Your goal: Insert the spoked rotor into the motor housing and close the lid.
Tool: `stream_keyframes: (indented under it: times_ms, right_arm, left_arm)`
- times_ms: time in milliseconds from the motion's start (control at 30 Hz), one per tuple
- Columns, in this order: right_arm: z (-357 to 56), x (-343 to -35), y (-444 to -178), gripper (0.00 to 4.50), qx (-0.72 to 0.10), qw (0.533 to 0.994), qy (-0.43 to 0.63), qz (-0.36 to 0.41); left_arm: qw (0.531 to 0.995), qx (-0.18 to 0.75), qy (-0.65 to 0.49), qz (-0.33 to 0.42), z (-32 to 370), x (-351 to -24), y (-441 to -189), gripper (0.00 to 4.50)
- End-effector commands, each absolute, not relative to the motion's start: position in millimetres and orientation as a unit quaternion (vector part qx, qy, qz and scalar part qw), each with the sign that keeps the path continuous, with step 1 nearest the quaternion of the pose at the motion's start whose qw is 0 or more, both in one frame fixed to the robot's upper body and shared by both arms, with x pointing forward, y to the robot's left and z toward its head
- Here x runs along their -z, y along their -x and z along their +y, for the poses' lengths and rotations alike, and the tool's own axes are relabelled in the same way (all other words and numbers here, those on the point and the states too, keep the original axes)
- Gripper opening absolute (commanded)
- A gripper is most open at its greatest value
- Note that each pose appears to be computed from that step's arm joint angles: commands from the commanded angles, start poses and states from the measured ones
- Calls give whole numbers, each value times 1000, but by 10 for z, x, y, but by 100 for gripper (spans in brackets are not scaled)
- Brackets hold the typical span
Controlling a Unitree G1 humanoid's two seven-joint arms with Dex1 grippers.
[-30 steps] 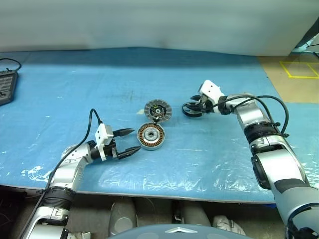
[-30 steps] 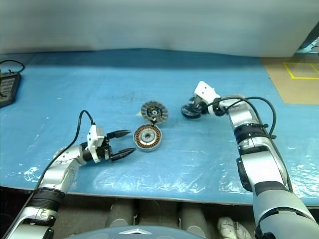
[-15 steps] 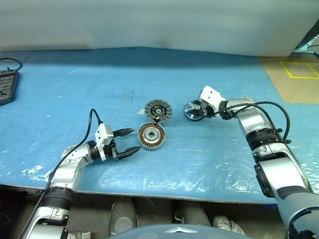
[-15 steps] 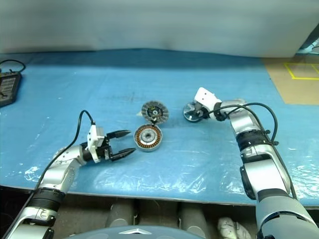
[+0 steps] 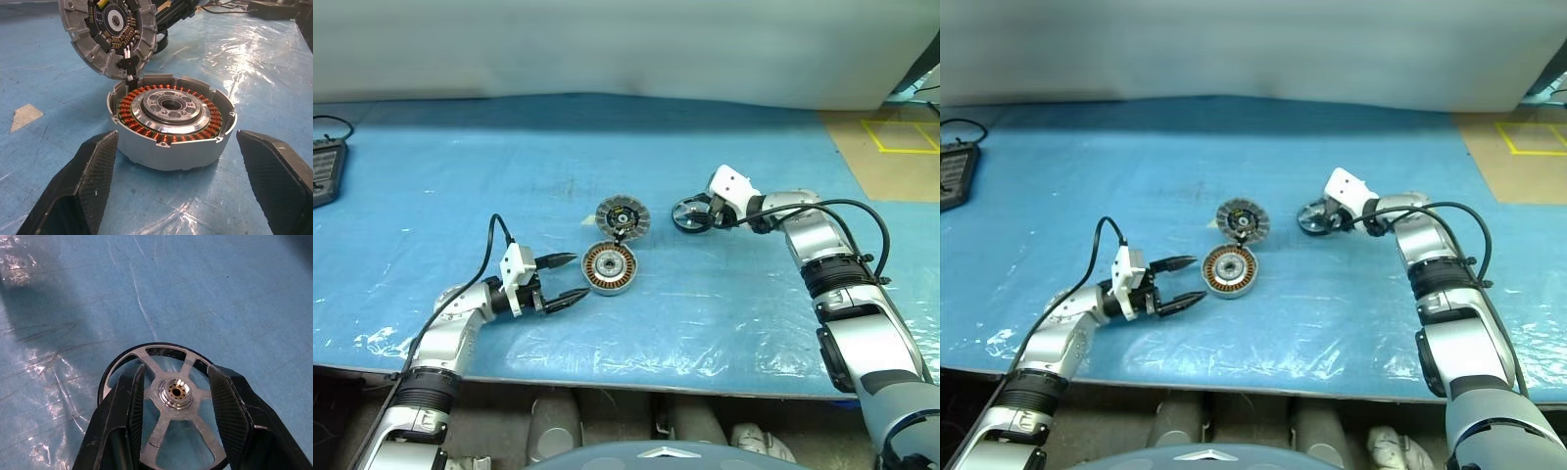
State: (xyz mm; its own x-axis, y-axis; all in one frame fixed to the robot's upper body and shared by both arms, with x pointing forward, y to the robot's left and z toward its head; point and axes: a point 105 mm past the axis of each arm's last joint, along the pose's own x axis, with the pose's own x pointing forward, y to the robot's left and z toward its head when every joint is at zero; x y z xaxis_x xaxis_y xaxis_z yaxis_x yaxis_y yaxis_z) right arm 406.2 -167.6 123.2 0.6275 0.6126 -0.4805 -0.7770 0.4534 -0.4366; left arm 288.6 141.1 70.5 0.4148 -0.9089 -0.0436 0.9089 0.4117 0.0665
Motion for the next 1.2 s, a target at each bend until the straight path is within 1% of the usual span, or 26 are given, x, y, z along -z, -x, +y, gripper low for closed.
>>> stream_keyframes:
  times_ms: [33, 467, 667, 833, 967, 1200]
  right_arm:
    - [-1713, -1377, -4073, 210, -406, 844, 332, 110]
    - [-1832, -1206, -4053, 210, -381, 845, 345, 146]
    - [-1811, -1168, -4009, 210, -392, 839, 345, 152]
    - [-1763, -1210, -3967, 210, -408, 838, 331, 146]
    - [-1760, -1190, -3953, 210, -410, 833, 339, 153]
    - [-1818, -1018, -3957, 210, -406, 816, 371, 178]
  left_arm:
    - [841, 539, -51, -15, 1435, -787, -2900, 407]
    - [840, 540, -52, -14, 1438, -784, -2907, 407]
    - [840, 539, -54, -13, 1448, -782, -2909, 407]
    - [842, 537, -53, -11, 1455, -766, -2904, 407]
    - [842, 537, -52, -10, 1451, -759, -2904, 407]
    - [842, 536, -53, -10, 1454, -761, -2907, 407]
